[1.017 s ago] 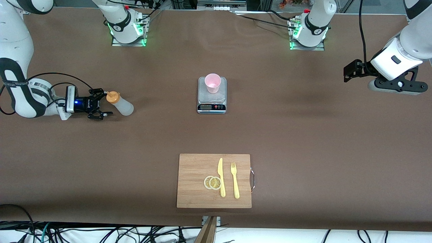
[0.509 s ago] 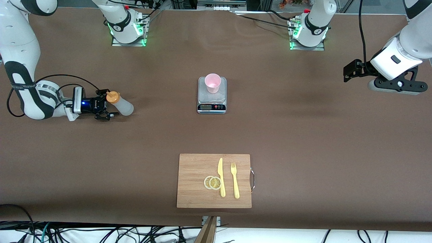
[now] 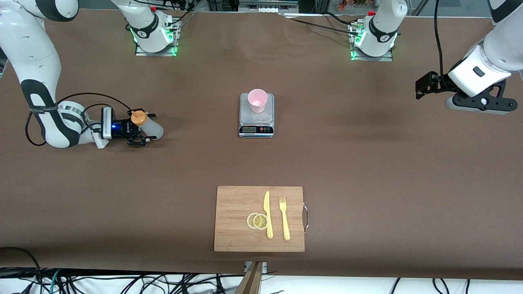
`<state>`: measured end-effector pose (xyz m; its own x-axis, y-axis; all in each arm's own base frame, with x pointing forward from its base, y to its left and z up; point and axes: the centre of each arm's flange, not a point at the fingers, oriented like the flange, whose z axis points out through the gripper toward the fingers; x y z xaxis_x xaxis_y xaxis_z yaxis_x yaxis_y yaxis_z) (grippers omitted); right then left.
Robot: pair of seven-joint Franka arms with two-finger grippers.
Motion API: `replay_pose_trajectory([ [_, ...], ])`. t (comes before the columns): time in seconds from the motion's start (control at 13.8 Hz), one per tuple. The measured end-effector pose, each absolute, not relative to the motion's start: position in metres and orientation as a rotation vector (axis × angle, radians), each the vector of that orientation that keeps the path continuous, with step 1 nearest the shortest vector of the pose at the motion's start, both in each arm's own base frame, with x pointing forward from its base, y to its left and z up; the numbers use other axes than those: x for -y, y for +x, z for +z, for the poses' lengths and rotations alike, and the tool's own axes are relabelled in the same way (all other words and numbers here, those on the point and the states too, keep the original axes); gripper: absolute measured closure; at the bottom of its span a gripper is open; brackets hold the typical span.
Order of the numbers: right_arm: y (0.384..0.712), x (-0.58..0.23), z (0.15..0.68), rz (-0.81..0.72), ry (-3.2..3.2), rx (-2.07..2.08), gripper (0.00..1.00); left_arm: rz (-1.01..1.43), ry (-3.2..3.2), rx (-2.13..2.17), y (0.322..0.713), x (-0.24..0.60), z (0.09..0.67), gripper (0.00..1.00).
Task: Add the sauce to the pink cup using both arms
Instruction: 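Reach the right gripper to the sauce bottle and grasp it, then lift the sauce bottle with the right gripper toward the pink cup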
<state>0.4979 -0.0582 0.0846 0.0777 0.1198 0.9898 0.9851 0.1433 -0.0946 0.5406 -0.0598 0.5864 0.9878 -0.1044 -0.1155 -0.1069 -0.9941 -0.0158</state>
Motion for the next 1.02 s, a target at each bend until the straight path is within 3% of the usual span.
replay_pose_trajectory([
  [0.22, 0.496, 0.056, 0.080, -0.975, -1.219, 1.286, 0.06, 0.179, -3.110, -0.165, 0.541, 0.060, 0.586, 0.00],
  [0.29, 0.496, 0.056, 0.080, -0.975, -1.219, 1.285, 0.12, 0.179, -3.110, -0.165, 0.541, 0.060, 0.586, 0.00],
  [0.51, 0.496, 0.054, 0.080, -0.974, -1.216, 1.287, 0.47, 0.179, -3.110, -0.166, 0.541, 0.060, 0.586, 0.00],
  [0.65, 0.497, 0.054, 0.080, -0.974, -1.214, 1.291, 0.53, 0.179, -3.110, -0.166, 0.541, 0.060, 0.586, 0.00],
  [1.02, 0.508, 0.055, 0.086, -0.987, -1.207, 1.318, 0.57, 0.179, -3.110, -0.166, 0.541, 0.060, 0.586, 0.00],
])
